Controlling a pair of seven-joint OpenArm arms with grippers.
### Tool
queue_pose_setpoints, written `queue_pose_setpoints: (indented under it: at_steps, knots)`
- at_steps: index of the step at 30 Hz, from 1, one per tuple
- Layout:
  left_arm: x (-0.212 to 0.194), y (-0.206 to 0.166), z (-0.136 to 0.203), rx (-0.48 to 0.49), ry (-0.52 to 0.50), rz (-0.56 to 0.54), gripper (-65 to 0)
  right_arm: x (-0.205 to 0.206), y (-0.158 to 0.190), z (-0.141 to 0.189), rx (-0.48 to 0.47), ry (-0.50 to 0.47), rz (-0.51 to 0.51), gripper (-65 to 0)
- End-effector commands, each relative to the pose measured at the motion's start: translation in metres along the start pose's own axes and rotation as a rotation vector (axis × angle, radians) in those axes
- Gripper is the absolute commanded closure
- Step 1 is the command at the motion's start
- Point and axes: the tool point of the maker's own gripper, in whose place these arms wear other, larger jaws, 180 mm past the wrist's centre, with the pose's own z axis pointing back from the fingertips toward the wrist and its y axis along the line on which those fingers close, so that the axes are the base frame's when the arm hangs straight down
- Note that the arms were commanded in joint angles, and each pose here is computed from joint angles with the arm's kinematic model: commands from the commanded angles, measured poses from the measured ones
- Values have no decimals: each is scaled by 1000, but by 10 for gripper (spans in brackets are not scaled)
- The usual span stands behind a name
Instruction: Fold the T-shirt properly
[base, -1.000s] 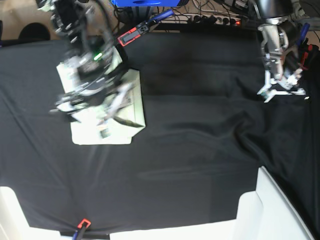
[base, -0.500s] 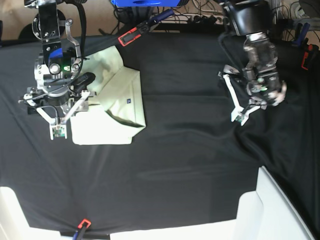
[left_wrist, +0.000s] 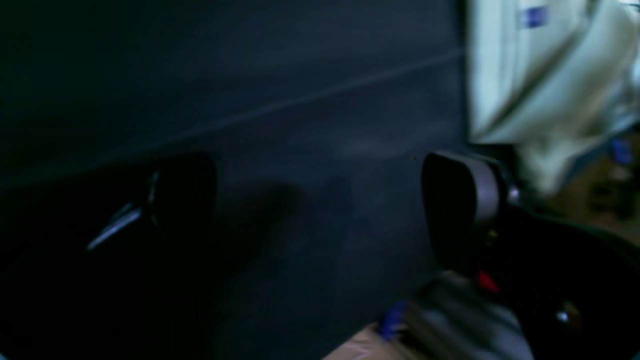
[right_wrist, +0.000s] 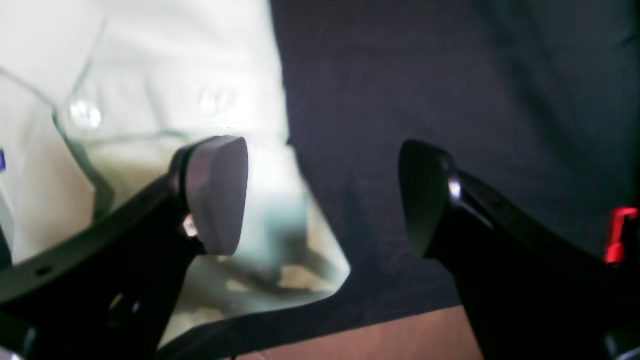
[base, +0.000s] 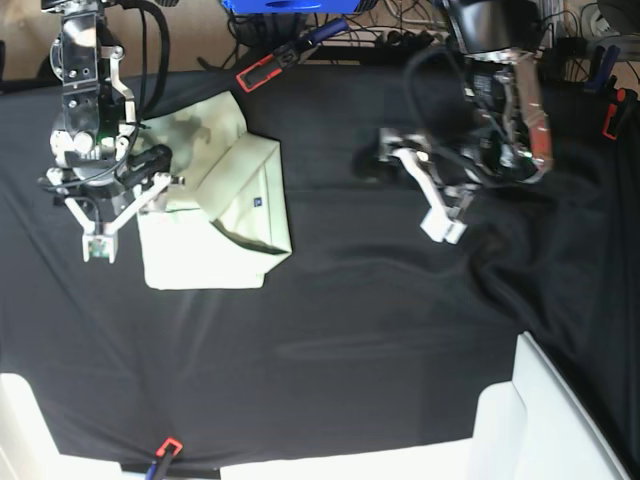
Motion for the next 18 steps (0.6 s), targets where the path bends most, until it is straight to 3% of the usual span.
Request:
queue_pose_setpoints:
  at_steps: [1, 5, 11, 18]
  knots:
    - [13, -3, 1, -21, -31, -18, -650, 10, -4, 2, -11, -37, 0, -443]
    - [18, -45, -21, -167, -11, -59, -650, 1, -3, 1, -9, -16, 7, -443]
    - [27, -84, -37, -292, 4, -103, -650, -4, -4, 0, -11, -4, 8, -441]
    - [12, -92, -60, -378, 86, -8, -650, -7, -4, 1, -11, -1, 9, -441]
